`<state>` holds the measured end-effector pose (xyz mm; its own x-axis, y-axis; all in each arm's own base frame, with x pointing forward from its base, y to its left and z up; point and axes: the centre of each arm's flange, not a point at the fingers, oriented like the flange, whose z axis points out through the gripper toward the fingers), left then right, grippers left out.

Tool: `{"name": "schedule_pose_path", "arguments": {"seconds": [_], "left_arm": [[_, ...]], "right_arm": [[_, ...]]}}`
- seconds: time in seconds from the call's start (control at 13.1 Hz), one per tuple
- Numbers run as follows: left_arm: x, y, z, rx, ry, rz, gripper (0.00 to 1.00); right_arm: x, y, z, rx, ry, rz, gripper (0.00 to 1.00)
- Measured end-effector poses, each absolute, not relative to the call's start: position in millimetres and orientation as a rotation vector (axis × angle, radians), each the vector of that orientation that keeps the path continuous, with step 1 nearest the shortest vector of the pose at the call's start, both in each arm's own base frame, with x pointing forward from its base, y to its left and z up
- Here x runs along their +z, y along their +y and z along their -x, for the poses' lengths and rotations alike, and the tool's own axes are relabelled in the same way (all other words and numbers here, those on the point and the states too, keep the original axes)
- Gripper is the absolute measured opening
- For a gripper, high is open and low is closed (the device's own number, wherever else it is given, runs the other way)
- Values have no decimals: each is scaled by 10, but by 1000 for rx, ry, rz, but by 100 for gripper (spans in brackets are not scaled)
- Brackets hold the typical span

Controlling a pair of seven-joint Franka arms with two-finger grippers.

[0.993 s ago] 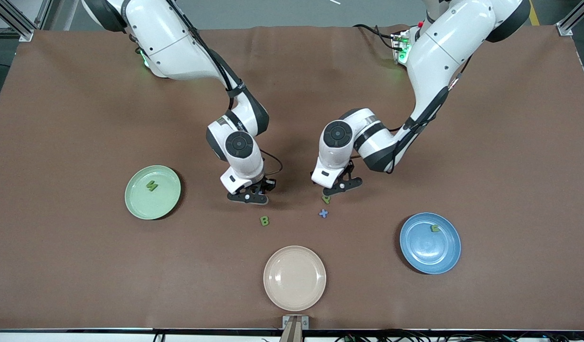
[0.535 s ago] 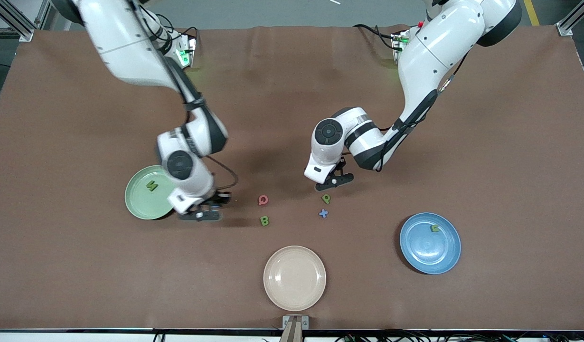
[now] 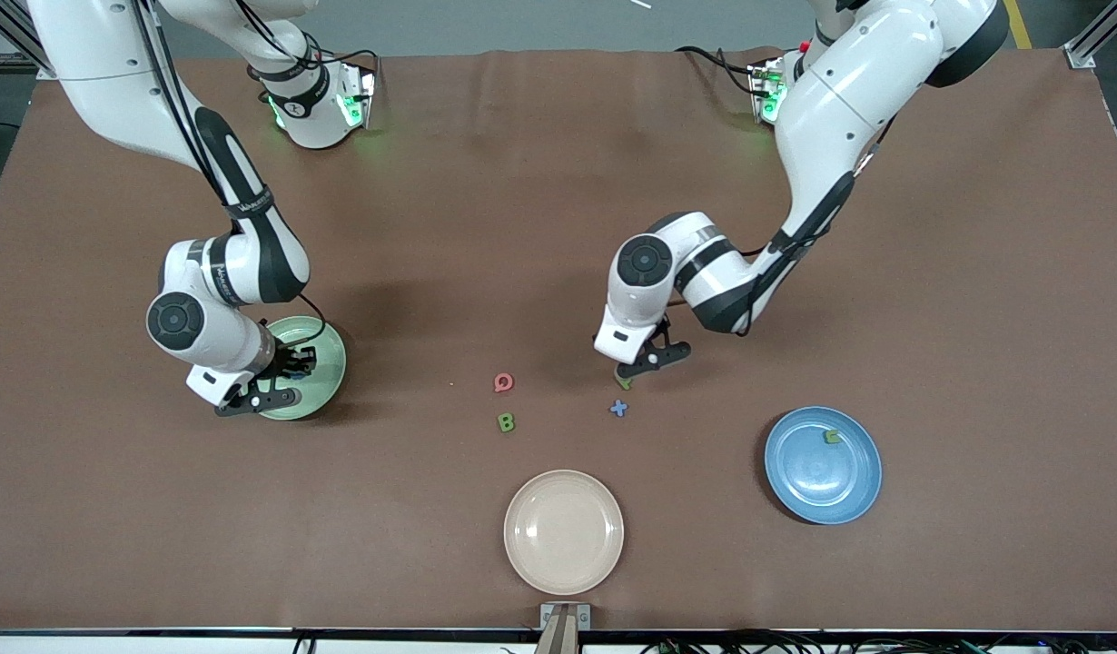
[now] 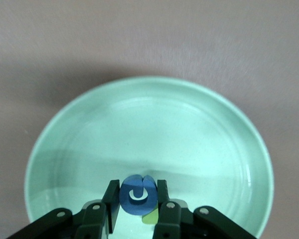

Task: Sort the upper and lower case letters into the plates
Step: 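Carry the E to the blue plate while the right gripper grasps pink a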

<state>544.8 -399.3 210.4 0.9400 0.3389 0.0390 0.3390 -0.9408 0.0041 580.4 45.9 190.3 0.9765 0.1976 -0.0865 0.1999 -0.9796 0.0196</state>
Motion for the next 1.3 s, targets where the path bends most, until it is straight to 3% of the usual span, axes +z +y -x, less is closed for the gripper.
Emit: {"name": "schedule_pose_path", "arguments": {"seconds": [0.31,0.53,0.76,0.84,1.07,1.3], "left_arm": [[2556,-3141,-6106,-182,-517,3101,27],[2607,-2359,-6447,-187,-440,3087,27],[2605,-1877,-6600,-179,-393,3080,27],[2598,-1756,-6629,-174,-384,3077,27],[2549,-1396,-6702,-156,-333,3075,27],[2478,-1242,-6745,-165,-281,3094,27]], "right_arm": [[1831,594,-5700,-114,349,-3099,34],[2000,648,-5802,-155,348,-3096,61],[2629,1021,-6045,-211,158,-3140,95],[2820,1298,-6099,-188,61,-3172,100],[2986,2367,-6089,-133,-163,-3211,100],[2556,3304,-6069,-55,-285,-3223,100]]}}
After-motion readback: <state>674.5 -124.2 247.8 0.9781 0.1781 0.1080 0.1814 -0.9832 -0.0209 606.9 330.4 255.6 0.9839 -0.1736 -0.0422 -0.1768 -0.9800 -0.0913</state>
